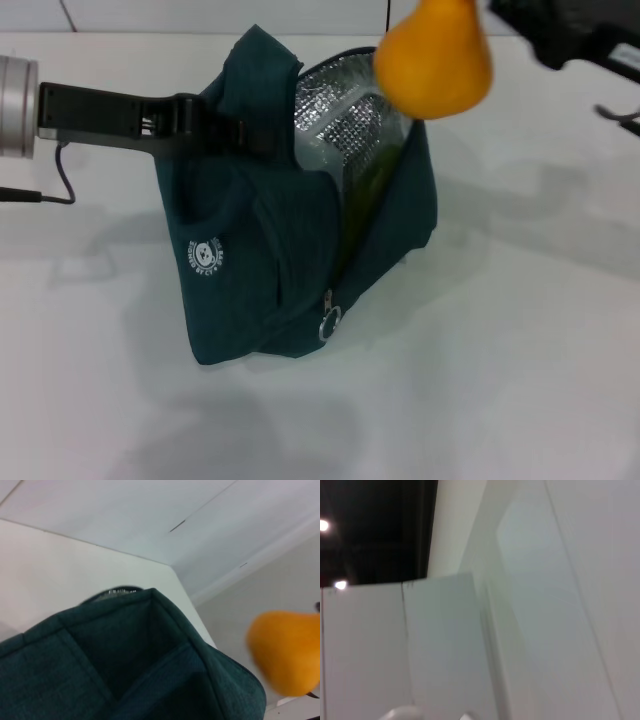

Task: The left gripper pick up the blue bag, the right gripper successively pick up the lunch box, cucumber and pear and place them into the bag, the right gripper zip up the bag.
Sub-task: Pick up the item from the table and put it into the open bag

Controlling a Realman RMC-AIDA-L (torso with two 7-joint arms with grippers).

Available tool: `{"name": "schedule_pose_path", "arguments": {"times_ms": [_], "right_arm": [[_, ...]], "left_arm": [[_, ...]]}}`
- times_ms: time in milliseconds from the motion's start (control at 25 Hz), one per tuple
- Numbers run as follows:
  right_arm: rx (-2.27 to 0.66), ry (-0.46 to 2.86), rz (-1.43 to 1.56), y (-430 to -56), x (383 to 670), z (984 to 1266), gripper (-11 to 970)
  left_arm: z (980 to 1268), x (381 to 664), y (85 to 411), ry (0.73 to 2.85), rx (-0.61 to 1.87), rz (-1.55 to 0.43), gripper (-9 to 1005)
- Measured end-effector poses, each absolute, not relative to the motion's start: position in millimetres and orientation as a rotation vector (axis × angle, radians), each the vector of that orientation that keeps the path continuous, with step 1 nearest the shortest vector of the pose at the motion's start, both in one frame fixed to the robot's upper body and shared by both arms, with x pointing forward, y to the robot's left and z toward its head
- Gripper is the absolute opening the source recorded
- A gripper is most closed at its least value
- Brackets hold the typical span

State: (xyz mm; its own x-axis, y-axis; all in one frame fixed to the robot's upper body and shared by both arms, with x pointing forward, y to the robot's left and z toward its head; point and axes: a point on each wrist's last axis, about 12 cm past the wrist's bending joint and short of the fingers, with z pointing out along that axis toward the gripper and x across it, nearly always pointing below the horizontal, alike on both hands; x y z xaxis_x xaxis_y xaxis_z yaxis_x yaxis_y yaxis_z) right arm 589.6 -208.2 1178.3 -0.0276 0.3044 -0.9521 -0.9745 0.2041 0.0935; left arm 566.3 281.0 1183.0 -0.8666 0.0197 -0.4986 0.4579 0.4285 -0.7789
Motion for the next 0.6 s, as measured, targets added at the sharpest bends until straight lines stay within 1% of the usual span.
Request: {"name": "schedule_pose_path", "arguments": {"times_ms": [240, 400, 600], "right_arm": [[-0.91, 1.203, 1.243, -172.6, 594.7, 1172.0, 78], [-0.944, 1.26, 1.259, -162.5, 591.2, 1160.8, 84], [-0.95, 1.297, 1.279, -161.5, 585.1, 1150.6, 91]], "left_arm": [[1184.1, 566.8, 281.6, 2.249, 0.405, -1.431, 42], [1183.1, 566.8, 281.6, 2.243, 0.403, -1.436, 42], [1182.1, 567.0, 281.4, 2.241, 0.401, -1.439, 42]]}}
